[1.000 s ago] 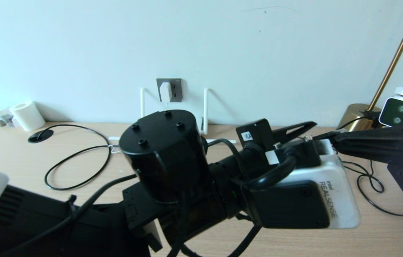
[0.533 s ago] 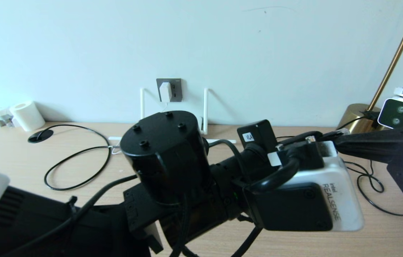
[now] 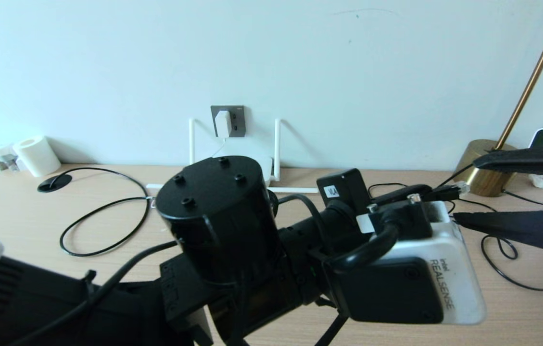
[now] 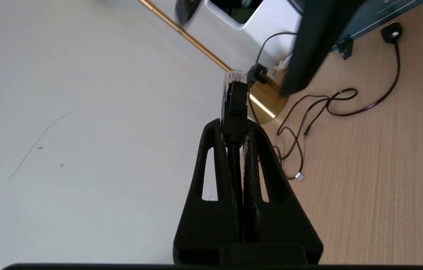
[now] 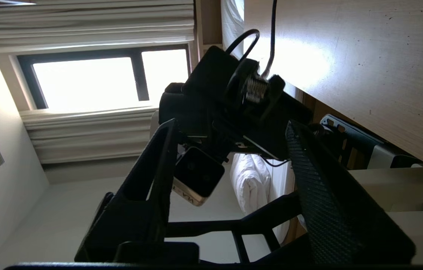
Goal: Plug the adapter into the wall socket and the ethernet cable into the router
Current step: Hand it to the other hand, then align cable and router interface
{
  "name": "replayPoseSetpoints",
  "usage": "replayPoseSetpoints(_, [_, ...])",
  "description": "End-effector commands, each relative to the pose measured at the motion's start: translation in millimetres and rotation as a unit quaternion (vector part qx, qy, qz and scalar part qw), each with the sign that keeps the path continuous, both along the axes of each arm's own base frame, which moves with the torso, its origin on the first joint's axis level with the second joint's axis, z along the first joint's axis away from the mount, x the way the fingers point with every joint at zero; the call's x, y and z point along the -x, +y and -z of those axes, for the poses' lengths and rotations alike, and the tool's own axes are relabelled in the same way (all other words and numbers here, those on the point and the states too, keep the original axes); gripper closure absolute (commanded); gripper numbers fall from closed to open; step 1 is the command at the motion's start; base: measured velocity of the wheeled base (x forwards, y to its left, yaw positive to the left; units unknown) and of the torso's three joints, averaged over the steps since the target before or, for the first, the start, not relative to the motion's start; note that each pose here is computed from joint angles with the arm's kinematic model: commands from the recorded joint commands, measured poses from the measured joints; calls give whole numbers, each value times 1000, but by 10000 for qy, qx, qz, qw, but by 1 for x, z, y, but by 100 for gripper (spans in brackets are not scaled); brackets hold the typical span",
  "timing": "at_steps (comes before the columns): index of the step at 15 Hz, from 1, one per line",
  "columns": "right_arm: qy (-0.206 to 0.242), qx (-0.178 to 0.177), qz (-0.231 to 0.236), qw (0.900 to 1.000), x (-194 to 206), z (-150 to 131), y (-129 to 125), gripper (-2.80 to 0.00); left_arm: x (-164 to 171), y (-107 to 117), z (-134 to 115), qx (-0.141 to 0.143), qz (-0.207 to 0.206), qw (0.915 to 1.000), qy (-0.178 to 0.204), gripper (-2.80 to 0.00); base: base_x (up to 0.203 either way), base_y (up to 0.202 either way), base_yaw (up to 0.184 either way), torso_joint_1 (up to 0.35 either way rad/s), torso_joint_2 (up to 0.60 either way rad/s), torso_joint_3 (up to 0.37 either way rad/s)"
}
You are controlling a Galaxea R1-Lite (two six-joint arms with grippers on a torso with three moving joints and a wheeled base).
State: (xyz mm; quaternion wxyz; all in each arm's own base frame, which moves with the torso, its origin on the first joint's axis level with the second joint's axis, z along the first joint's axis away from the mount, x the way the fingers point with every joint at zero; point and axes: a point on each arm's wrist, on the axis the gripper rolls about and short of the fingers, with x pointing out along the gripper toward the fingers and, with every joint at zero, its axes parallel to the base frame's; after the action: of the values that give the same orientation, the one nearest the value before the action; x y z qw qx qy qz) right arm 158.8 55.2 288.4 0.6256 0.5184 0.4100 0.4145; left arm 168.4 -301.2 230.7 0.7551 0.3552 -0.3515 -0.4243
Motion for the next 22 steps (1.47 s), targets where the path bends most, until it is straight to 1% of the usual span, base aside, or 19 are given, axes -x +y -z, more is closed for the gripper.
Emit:
replayPoseSetpoints(1, [-221,-64,-15,9997,18,-6,-4,-280,1,9,-7,132,-169,9998,29,0,0,0,0,0,0,0])
replayPoseSetpoints(3, [-463,-63,150,9988,35,-7,-9,-280,-4,17,-10,326,-317,9984,332,0,0,0,0,0,0,0])
replayPoseSetpoints(4, [-642,-17,347,9973,43,-6,-13,-280,-9,24,-13,499,-423,9958,634,0,0,0,0,0,0,0])
replayPoseSetpoints(5, [-903,102,667,9936,50,-3,-19,-280,-15,31,-15,705,-518,9900,1103,0,0,0,0,0,0,0])
replayPoseSetpoints(6, [-1192,330,1033,9869,58,3,-25,-280,-22,41,-18,901,-639,9796,1679,0,0,0,0,0,0,0])
replayPoseSetpoints(7, [-1506,671,1322,9774,64,9,-29,-280,-30,55,-20,955,-863,9658,2250,0,0,0,0,0,0,0])
replayPoseSetpoints(8, [-1809,1137,1644,9630,69,18,-33,-280,-36,71,-22,1010,-1103,9483,2798,0,0,0,0,0,0,0])
replayPoseSetpoints(9, [-2116,1803,2091,9376,73,29,-36,-280,-42,86,-22,1069,-1370,9253,3372,0,0,0,0,0,0,0])
replayPoseSetpoints(10, [-2280,2493,2595,9047,77,40,-40,0,-48,99,-22,1218,-1595,9008,3851,0,0,0,0,0,0,0])
replayPoseSetpoints(11, [-2359,3043,2974,8737,83,50,-43,0,-53,109,-21,1362,-1799,8772,4238,0,0,0,0,0,0,0])
replayPoseSetpoints(12, [-2460,3252,3179,8559,94,55,-45,0,-57,116,-17,1433,-1979,8552,4570,0,0,0,0,0,0,0])
replayPoseSetpoints(14, [-2653,3584,3387,8285,119,63,-48,0,-61,119,-5,1522,-2467,8154,5011,0,0,0,0,0,0,0])
replayPoseSetpoints(15, [-2736,3935,3461,8066,133,69,-49,0,-64,118,2,1634,-2811,7960,5105,0,0,0,0,0,0,0])
replayPoseSetpoints(16, [-2802,4291,3574,7808,144,76,-51,0,-69,116,9,1762,-3138,7794,5129,0,0,0,0,0,0,0])
replayPoseSetpoints(17, [-2850,4633,3803,7480,155,84,-54,0,-75,114,15,1976,-3514,7600,5098,0,0,0,0,0,0,0])
replayPoseSetpoints(18, [-2799,5013,4080,7098,164,92,-57,0,-81,110,22,2189,-3749,7412,5120,0,0,0,0,0,0,0])
replayPoseSetpoints(19, [-2816,5304,4157,6831,169,101,-58,0,-87,106,27,2378,-3865,7243,5191,0,0,0,0,0,0,0])
replayPoseSetpoints(20, [-2885,5522,4106,6658,174,112,-59,0,-92,102,34,2507,-3990,7091,5245,0,0,0,0,0,0,0])
replayPoseSetpoints(22, [-3173,5648,3919,6533,184,133,-59,0,-100,98,49,2591,-4277,6899,5235,0,0,0,0,0,0,0])
